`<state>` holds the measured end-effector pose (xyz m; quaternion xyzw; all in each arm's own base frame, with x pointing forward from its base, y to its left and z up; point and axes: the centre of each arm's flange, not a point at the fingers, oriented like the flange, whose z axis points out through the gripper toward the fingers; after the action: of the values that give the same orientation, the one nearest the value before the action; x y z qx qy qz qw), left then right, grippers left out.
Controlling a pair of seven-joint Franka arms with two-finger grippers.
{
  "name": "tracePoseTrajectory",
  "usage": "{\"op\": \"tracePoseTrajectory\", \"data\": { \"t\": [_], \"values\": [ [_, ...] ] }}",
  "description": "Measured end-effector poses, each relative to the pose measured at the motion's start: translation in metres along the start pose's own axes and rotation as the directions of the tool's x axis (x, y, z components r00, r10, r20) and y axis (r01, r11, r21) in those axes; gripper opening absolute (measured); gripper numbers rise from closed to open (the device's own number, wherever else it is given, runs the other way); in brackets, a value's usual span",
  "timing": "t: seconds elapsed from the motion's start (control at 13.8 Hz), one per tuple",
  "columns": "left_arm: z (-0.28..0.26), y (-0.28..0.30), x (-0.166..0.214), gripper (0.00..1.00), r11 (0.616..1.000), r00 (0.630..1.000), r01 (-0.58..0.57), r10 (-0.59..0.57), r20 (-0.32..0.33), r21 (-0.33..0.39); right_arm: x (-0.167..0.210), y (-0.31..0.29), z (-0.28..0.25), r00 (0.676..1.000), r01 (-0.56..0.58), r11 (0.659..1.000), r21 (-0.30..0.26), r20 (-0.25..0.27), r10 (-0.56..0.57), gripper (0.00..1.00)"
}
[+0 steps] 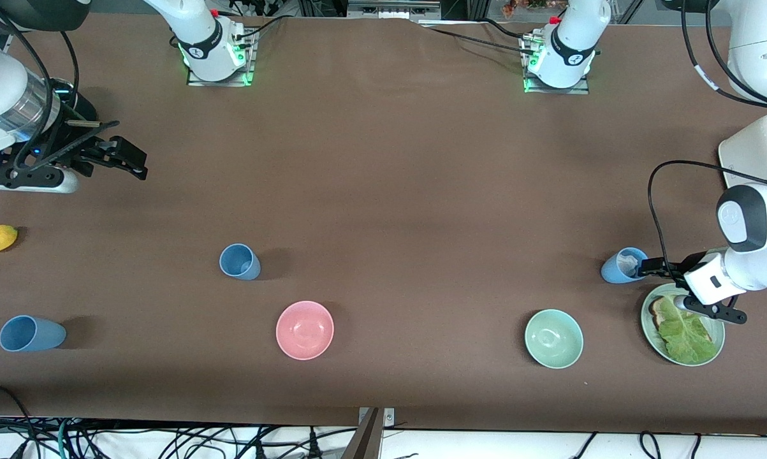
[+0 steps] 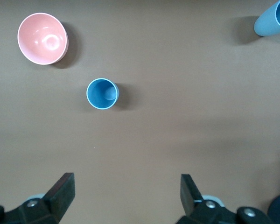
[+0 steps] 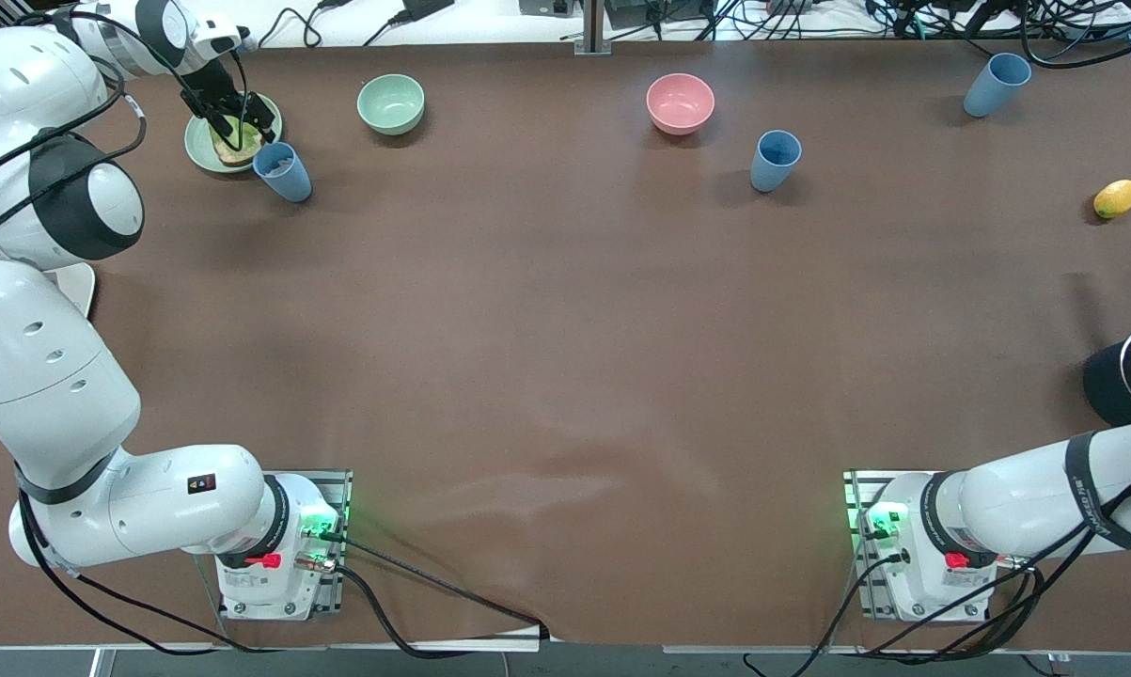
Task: Stack blue cups with both arms
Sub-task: 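Lower the left gripper around the tissue cup and close it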
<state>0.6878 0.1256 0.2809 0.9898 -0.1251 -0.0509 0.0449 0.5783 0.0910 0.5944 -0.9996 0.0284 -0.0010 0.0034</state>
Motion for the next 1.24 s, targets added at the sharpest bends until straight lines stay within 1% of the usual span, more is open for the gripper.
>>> {"op": "tracePoseTrajectory", "data": {
  "t": [0.15,0.36,0.65,0.8,0.87,1.02,1.24],
  "values": [
    [0.003,0.005,-0.001,1.00,1.000,1.000,-0.005,0.005,-0.004,0.003,0.000,0.000,0.000,1.000,0.000,1.000,0.000,0.000,0.000,1.00],
    [0.007,0.013,-0.009,1.00,1.000,0.999,-0.011,0.011,-0.032,0.020,0.000,0.000,0.000,1.000,0.000,1.000,0.000,0.000,0.000,1.00],
    [-0.002,0.017,-0.029,1.00,1.000,1.000,-0.002,0.003,-0.028,0.028,0.000,0.000,0.000,1.000,0.000,1.000,0.000,0.000,0.000,1.00],
    [-0.009,0.022,-0.039,1.00,0.999,0.999,-0.005,0.007,-0.035,0.047,0.000,0.000,0.000,1.000,0.000,1.000,0.000,0.000,0.000,1.00],
    [-0.008,0.024,-0.043,1.00,0.998,0.998,-0.017,0.020,-0.052,0.062,0.000,0.000,0.000,1.000,0.000,1.000,0.000,0.000,0.000,1.00],
    [0.004,0.025,-0.049,1.00,0.995,0.995,-0.040,0.047,-0.082,0.087,0.000,0.000,0.000,1.000,0.000,1.000,0.000,0.000,0.000,1.00],
    [0.020,0.021,-0.058,1.00,0.996,0.995,-0.038,0.045,-0.093,0.078,0.000,0.000,0.000,1.000,0.000,1.000,0.000,0.000,0.000,1.00]
  ]
}}
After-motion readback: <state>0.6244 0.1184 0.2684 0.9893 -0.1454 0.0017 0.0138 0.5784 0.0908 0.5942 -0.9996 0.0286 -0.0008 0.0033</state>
